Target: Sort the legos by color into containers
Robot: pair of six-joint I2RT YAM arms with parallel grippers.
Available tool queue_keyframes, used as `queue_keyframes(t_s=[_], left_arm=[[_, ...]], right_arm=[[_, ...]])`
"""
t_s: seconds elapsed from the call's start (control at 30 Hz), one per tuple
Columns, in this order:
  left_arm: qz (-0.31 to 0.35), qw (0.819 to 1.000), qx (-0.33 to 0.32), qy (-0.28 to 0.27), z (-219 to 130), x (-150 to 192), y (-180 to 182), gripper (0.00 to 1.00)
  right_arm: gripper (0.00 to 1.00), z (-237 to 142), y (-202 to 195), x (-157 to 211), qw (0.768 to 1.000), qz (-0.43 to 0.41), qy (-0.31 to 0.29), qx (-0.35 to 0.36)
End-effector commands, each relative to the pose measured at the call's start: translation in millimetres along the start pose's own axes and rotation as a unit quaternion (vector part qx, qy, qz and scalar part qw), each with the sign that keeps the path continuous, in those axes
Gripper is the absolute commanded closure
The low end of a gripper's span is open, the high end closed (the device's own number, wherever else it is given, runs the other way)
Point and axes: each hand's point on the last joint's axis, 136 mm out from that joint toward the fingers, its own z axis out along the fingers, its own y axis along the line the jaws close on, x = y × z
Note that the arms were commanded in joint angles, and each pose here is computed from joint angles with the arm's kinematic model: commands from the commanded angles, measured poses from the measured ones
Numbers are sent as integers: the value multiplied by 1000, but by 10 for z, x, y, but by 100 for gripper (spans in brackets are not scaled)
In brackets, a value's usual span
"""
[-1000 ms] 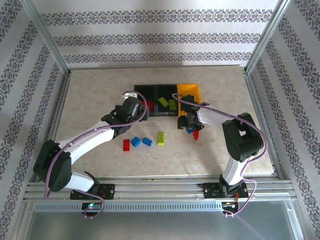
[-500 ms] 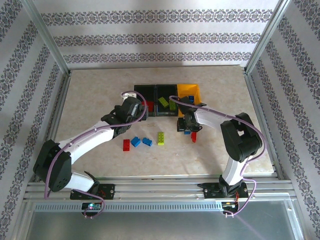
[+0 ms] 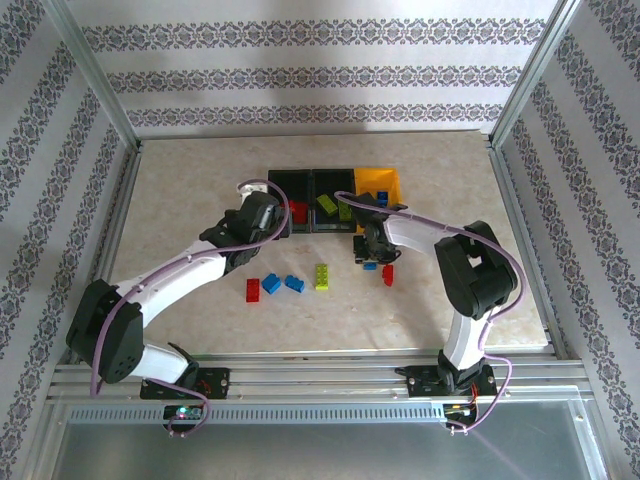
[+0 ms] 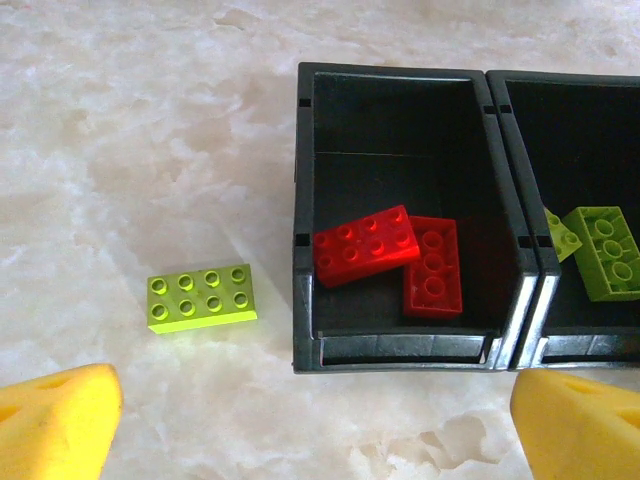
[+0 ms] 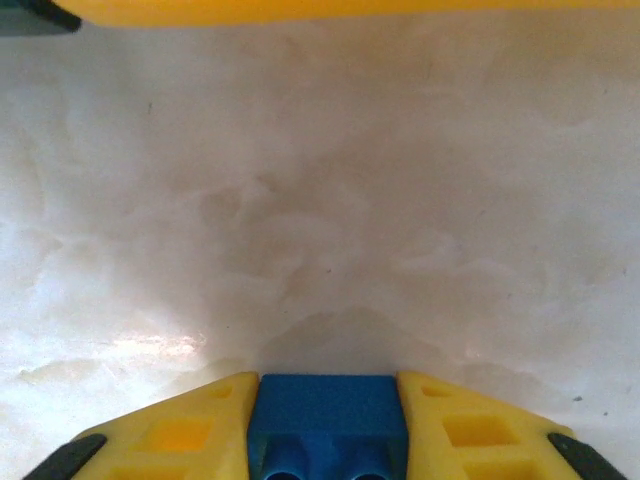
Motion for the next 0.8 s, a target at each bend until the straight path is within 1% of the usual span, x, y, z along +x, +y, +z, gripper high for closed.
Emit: queue_keyframes(t_s=[0.0, 0.13, 0.33, 0.6, 0.77], left_arm=[[-13, 1000, -20, 8, 6, 13, 125, 0], [-20, 999, -23, 10, 13, 23, 157, 0], [-26, 999, -26, 10, 10, 29, 216, 0], [-32, 999, -30, 9, -9, 31, 284, 0], [-34, 999, -32, 11, -20, 51, 318, 0]], right_arm=[[69, -41, 137, -14, 1000, -6, -1, -13], [71, -178, 156, -82, 1000, -3, -22, -17], [72, -477, 137, -252, 997, 5, -72, -18], [72, -912, -32, -744, 987, 32, -160, -7], [72, -999, -133, -1091, 980, 49, -193, 0]])
